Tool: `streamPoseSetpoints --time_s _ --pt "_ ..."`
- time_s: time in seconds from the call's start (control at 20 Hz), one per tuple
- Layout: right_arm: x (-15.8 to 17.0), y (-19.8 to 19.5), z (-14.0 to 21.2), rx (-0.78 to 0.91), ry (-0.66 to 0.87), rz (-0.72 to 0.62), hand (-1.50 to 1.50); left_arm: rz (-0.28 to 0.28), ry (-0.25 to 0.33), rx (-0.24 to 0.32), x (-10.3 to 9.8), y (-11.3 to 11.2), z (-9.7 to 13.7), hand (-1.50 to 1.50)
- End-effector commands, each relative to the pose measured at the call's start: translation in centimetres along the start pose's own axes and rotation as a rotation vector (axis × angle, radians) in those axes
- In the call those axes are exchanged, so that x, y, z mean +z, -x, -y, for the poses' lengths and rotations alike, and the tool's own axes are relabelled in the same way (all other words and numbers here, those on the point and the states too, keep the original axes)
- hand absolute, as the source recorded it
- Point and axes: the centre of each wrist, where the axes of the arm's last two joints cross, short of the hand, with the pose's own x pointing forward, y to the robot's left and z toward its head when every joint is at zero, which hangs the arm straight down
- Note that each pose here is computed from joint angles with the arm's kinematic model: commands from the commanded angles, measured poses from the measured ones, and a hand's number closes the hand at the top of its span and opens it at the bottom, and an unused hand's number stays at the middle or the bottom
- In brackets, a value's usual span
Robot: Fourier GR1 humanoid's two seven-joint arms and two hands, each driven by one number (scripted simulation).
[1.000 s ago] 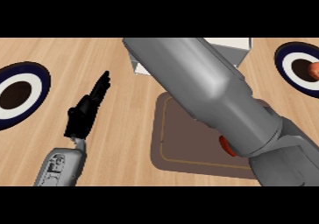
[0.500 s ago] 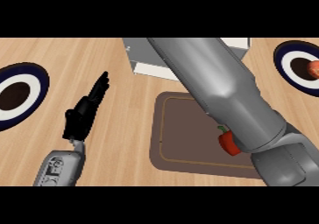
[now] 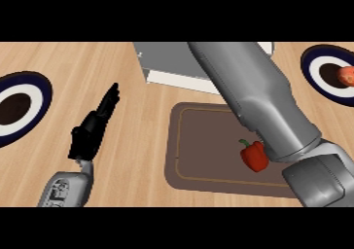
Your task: Pick the cupcake from the tray and place it in the tiered shelf
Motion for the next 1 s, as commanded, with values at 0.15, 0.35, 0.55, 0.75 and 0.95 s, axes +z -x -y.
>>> streamPoseSetpoints --time_s 0.15,0.35,0.55,0.75,0.95 --pt "-0.4 0.7 -0.5 0.091 0.051 -0.270 -1.50 -0.022 -0.013 0.012 0.0 0.5 -0.4 0.00" --pt "0.7 1.9 -1.3 0.021 0.068 -0.284 -1.50 -0.014 -0.004 0.014 0.9 1.0 -1.5 0.00" --pt "0.3 -0.4 0.6 -0.087 0.082 -0.301 -1.50 -0.020 0.007 0.002 0.1 0.9 -0.1 0.00" --pt "-0.3 -1.0 1.6 -0.173 0.059 -0.320 -1.50 -0.004 0.006 -0.003 0.2 0.9 -0.2 0.00" --pt "-0.9 -0.6 1.9 -0.235 0.022 -0.321 -1.50 -0.013 -0.018 0.008 0.4 0.7 -1.8 0.00"
